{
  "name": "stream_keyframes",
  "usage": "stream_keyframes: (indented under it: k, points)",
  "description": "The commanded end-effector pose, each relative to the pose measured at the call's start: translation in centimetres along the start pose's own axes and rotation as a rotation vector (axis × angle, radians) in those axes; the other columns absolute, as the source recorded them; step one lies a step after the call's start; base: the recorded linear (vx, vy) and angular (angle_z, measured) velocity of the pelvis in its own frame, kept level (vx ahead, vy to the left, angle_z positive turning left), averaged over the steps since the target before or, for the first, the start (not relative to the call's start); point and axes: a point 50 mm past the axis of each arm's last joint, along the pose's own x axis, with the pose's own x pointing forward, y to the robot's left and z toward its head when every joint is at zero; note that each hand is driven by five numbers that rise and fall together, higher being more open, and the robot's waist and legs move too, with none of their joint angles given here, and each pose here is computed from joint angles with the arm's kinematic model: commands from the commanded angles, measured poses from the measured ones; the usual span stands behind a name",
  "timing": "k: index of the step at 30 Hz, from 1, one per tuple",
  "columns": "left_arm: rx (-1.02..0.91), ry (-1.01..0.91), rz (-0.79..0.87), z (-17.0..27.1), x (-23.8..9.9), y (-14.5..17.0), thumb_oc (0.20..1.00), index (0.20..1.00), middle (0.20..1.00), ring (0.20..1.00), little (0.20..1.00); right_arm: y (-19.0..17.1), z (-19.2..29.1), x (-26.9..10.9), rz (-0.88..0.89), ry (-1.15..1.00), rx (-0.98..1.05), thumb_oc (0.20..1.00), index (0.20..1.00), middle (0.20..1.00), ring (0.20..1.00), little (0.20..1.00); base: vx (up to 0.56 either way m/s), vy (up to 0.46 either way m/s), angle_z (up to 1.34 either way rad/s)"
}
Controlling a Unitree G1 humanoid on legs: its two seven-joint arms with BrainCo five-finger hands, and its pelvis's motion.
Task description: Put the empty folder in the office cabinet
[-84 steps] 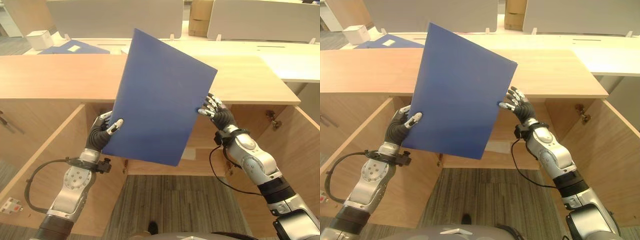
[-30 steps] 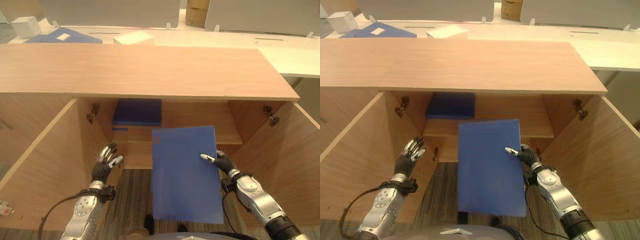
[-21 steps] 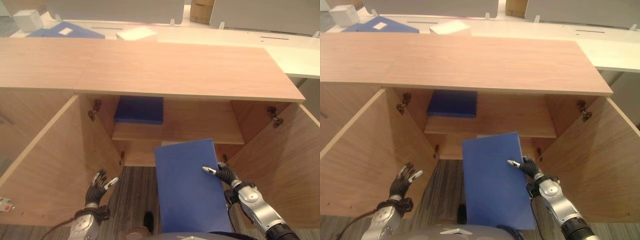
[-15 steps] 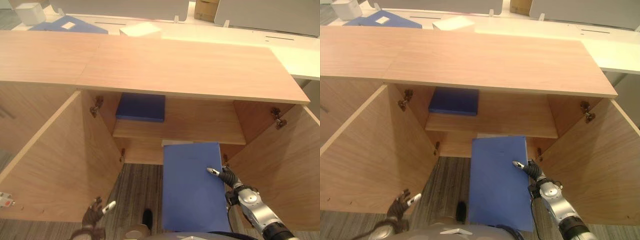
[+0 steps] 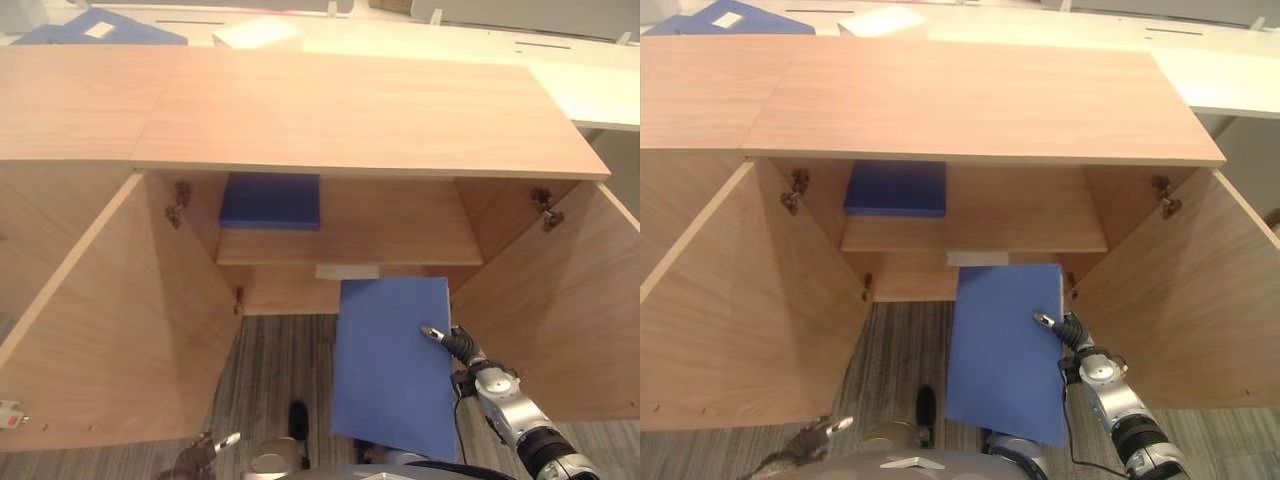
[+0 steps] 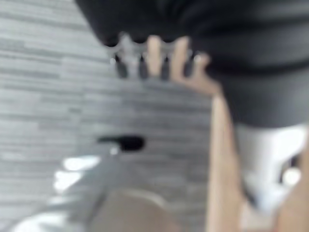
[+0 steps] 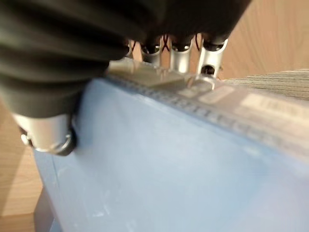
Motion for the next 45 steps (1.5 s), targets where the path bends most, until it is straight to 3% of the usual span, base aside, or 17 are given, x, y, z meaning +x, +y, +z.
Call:
stream_keyframes:
  k: [1,12,21,25,33,37,45]
  points:
    - [0.025,0.024,0.021,-0.8,-0.7,0.9,1.000,1.000,1.000,1.000,1.000,-2.6,3.0,0.3,-0.070,-0.132,0.018,0.200,0.200,0.200,0.200,0.200,0.31,-0.073,0.20]
    - [0.148,0.038,0.018,-2.4,-1.0,0.1,1.000,1.000,1.000,1.000,1.000,-2.1,3.0,0.0,-0.007,-0.166,-0.041,0.200,0.200,0.200,0.200,0.200,0.34,-0.119,0.23]
    - [0.391,-0.154,-0.154,5.6,1.2,-2.9,1.000,1.000,1.000,1.000,1.000,-0.1,9.7,0.6,0.082,-0.425,-0.142,0.200,0.200,0.200,0.200,0.200,0.12,-0.097,0.57]
    - [0.396,-0.211,-0.195,8.3,1.9,-5.4,1.000,1.000,1.000,1.000,1.000,-1.1,14.1,1.9,-0.059,-0.470,0.054,0.200,0.200,0.200,0.200,0.200,-0.02,-0.048,0.01]
    - [0.394,-0.155,-0.219,5.8,2.4,-7.5,1.000,1.000,1.000,1.000,1.000,-3.9,16.7,2.9,-0.337,-0.501,0.377,0.200,0.200,0.200,0.200,0.200,0.06,0.047,-0.06]
    - [0.372,-0.136,-0.215,4.7,2.6,-8.0,1.000,1.000,1.000,1.000,1.000,-6.8,18.9,2.0,-0.525,-0.578,0.666,0.200,0.200,0.200,0.200,0.200,0.03,0.005,0.01]
    - [0.373,-0.128,-0.254,3.8,2.6,-9.1,1.000,1.000,1.000,1.000,1.000,-13.6,20.5,-0.4,-0.753,-0.565,0.891,0.200,0.200,0.200,0.200,0.200,0.02,0.031,0.01]
